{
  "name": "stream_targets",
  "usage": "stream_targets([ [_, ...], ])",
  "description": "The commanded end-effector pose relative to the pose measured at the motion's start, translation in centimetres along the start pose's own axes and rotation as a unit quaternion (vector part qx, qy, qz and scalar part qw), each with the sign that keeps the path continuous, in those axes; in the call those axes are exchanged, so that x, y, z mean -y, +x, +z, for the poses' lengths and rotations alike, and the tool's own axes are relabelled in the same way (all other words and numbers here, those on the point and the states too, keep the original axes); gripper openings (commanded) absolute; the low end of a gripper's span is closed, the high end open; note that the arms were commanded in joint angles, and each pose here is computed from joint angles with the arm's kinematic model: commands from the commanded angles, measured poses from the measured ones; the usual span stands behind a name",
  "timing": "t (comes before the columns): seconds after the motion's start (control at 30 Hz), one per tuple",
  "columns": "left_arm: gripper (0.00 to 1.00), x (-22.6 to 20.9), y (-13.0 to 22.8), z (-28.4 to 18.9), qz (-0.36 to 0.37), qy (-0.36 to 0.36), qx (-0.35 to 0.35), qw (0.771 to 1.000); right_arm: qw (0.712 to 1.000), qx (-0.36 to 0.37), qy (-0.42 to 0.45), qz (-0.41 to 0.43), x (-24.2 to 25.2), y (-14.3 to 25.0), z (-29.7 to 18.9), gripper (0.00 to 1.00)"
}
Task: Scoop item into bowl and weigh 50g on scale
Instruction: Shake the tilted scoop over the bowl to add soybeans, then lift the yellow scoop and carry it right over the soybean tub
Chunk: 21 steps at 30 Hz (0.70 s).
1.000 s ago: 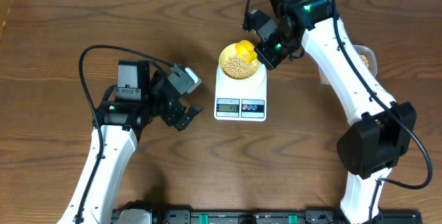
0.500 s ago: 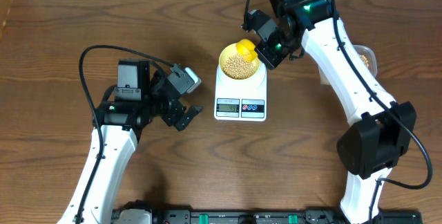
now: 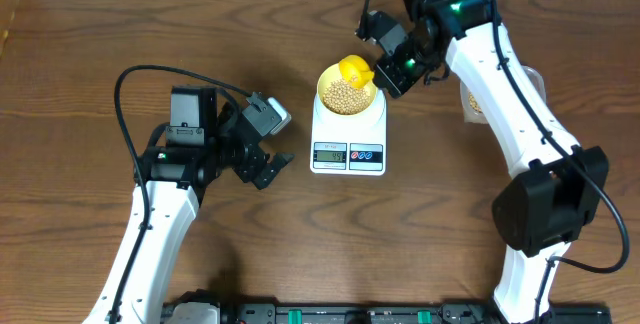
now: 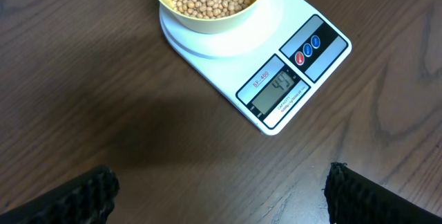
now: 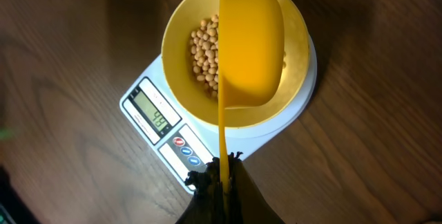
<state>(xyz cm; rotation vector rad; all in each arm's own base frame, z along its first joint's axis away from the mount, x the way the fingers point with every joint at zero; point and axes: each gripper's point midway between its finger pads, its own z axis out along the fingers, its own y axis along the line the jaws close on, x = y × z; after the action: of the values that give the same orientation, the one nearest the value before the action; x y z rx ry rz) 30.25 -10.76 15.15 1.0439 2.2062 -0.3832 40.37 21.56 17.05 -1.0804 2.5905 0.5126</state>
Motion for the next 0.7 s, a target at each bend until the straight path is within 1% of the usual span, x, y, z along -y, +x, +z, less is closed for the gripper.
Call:
stream_targets([
  [0.0, 0.98, -0.2, 0.2, 0.1, 0.006, -0.001, -0.004, 1.000, 1.000, 0.019, -0.010, -0.005, -0.7, -0.6, -1.1, 0.01],
  [0.37, 0.97, -0.2, 0.2, 0.1, 0.006, -0.001, -0.004, 1.000, 1.000, 0.019, -0.015, 0.001, -0.9, -0.6, -1.1, 0.01],
  [0.67, 0.98, -0.2, 0.2, 0.1, 0.006, -0.001, -0.004, 1.000, 0.995, 0.055, -0.078, 0.021, -1.3, -1.1, -2.1, 0.01],
])
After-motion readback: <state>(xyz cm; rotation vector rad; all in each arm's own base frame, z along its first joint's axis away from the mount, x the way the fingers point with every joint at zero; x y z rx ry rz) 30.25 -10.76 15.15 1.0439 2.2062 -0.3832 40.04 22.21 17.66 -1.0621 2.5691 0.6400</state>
